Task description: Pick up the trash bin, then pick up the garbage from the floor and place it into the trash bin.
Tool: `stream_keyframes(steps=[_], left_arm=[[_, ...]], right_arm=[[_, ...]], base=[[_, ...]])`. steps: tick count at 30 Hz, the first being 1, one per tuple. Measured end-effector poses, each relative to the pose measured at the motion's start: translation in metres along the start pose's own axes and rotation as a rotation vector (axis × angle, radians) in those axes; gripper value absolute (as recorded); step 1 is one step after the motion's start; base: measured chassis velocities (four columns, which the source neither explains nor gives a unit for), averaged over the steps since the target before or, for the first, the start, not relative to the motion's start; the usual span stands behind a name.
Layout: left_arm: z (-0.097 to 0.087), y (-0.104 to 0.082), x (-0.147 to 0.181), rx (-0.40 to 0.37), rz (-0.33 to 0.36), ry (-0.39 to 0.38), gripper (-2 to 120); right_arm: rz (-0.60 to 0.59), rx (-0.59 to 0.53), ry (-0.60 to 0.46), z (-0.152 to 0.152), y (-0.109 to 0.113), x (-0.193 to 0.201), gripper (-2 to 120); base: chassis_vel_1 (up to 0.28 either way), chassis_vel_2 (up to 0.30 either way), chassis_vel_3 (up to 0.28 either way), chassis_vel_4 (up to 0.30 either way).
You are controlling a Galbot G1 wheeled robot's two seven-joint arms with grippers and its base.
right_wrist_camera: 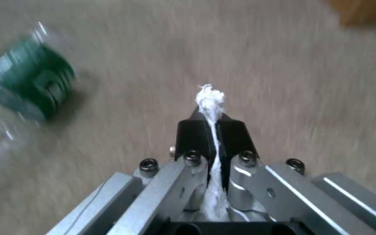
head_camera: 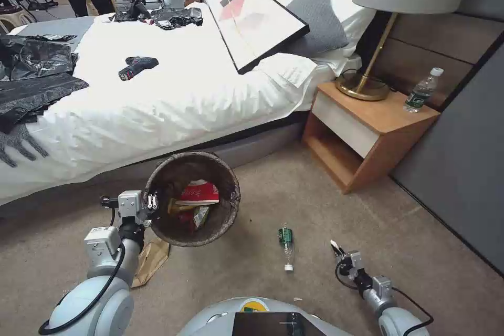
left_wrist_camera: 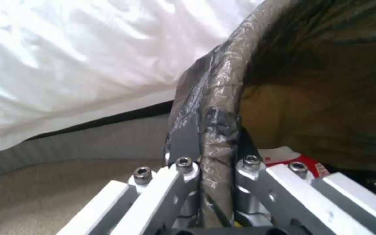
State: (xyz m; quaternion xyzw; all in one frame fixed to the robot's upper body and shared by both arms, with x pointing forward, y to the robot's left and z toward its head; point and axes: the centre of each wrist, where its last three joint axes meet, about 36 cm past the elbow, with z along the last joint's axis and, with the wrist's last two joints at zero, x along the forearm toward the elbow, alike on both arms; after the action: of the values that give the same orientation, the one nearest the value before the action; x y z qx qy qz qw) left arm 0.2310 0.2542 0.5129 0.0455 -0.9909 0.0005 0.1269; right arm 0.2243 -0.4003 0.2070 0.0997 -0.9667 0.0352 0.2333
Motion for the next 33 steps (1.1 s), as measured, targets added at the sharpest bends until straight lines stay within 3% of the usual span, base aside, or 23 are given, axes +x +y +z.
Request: stream_keyframes(steps=[9,15,17,20,26,33], left_arm=[[-0.001,0.0,0.002,-0.002,0.003,0.001,3],[-0.001,-0.001,0.002,-0.004,0.004,0.005,3],[-0.001,-0.001,0.002,-0.004,0.004,0.006,3],[0.0,0.0,0.001,-0.008,0.007,0.01,3],[0.0,0.001,0.001,-0.013,0.009,0.012,3],[0.001,0.001,0.0,-0.012,0.009,0.019,3]], right_arm=[[-0.074,0.045,-0.173,-0.089,0.009,0.009,0],[-0.181,0.055,-0.299,-0.172,0.031,0.013,0],[-0.193,0.056,-0.309,-0.179,0.033,0.012,0],[-0.27,0.078,-0.364,-0.216,0.049,0.005,0],[-0.357,0.118,-0.402,-0.256,0.066,-0.005,0],[-0.502,0.131,-0.425,-0.312,0.104,-0.012,0]], base=[[0.0,0.0,0.0,0.0],[0.0,0.0,0.0,0.0],[0.0,0.0,0.0,0.0],[0.0,0.0,0.0,0.0],[0.0,0.0,0.0,0.0],[0.0,0.0,0.0,0.0]])
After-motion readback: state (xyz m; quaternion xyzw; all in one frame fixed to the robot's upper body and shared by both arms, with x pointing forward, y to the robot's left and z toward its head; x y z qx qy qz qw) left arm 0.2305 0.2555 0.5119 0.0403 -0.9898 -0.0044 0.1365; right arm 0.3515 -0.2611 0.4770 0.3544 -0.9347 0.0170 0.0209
